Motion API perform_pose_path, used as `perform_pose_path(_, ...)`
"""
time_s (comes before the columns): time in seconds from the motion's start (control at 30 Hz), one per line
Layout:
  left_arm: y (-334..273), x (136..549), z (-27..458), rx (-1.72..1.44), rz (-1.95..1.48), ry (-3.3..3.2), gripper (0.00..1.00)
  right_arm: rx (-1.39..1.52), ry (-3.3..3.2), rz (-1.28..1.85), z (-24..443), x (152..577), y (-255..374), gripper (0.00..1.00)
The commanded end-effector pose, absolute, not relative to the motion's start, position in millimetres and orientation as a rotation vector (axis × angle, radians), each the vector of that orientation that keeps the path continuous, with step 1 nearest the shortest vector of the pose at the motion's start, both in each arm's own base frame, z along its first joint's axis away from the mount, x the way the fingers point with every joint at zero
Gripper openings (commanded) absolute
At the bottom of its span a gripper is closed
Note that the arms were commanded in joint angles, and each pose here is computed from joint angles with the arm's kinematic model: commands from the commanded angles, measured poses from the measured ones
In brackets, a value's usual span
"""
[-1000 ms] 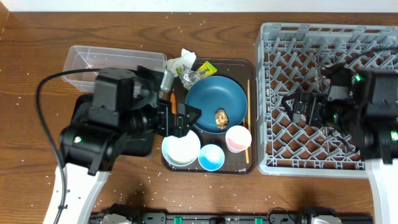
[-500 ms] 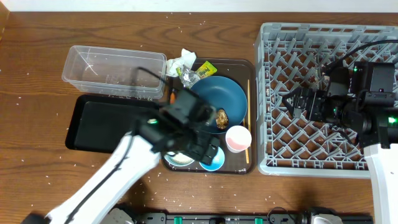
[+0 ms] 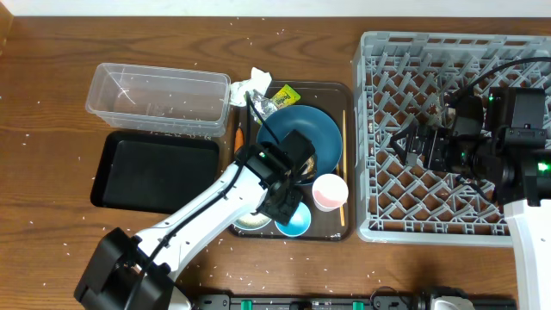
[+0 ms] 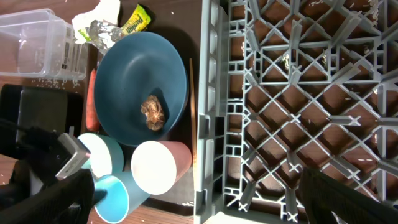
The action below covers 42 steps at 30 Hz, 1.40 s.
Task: Sort waste into correct bins and load items into the dishwasher rack
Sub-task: 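Reach left gripper to the light-blue cup and grasp it, then lift the cup and hand it to the right gripper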
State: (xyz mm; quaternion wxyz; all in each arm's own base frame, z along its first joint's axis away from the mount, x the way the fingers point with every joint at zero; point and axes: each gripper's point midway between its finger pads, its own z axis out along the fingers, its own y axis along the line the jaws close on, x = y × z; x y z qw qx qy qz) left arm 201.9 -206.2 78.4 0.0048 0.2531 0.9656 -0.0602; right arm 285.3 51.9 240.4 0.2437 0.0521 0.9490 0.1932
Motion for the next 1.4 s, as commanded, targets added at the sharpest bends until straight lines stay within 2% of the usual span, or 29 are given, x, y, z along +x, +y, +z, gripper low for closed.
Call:
perform_pose_path(0.0,-199,199,68,0.797,-0.149,3.031,0.4,0.152,2.558,0.531,252,286,51,0.99)
perform_pose_path(0.03,-199,199,64,0.797,-0.15,3.03,0.4,0.152,2.557,0.531,252,286,51,0.99)
perform_pose_path(0.13,-198,198,56,0.796,-0.154,3.025,0.25,0.151,2.555,0.531,253,287,50,0.99)
perform_pose_path(0.33,-206,207,57,0.787,-0.188,2.978,0.24,0.151,2.554,0.531,253,287,50,0.99)
perform_pose_path(0.37,-207,207,57,0.787,-0.194,2.977,0.19,0.151,2.554,0.531,253,287,50,0.99)
perform_pose_path(0.4,-208,207,57,0.788,-0.199,2.977,0.06,0.151,2.554,0.531,253,287,50,0.99)
perform_pose_path(0.6,-215,208,81,0.786,-0.252,2.969,0.06,0.151,2.554,0.531,253,287,50,0.99)
perform_pose_path(0.8,-206,223,143,0.691,-0.31,2.887,0.06,0.151,2.554,0.531,253,287,50,0.99)
perform_pose_path(0.93,-185,243,190,0.49,-0.402,2.776,0.06,0.151,2.553,0.531,253,287,50,0.99)
perform_pose_path(1.1,-176,261,249,0.313,-0.838,2.579,0.06,0.11,2.516,0.585,260,289,58,0.99)
perform_pose_path(1.37,-196,252,329,0.421,-1.695,2.21,0.06,-0.466,2.099,1.095,340,263,134,0.87)
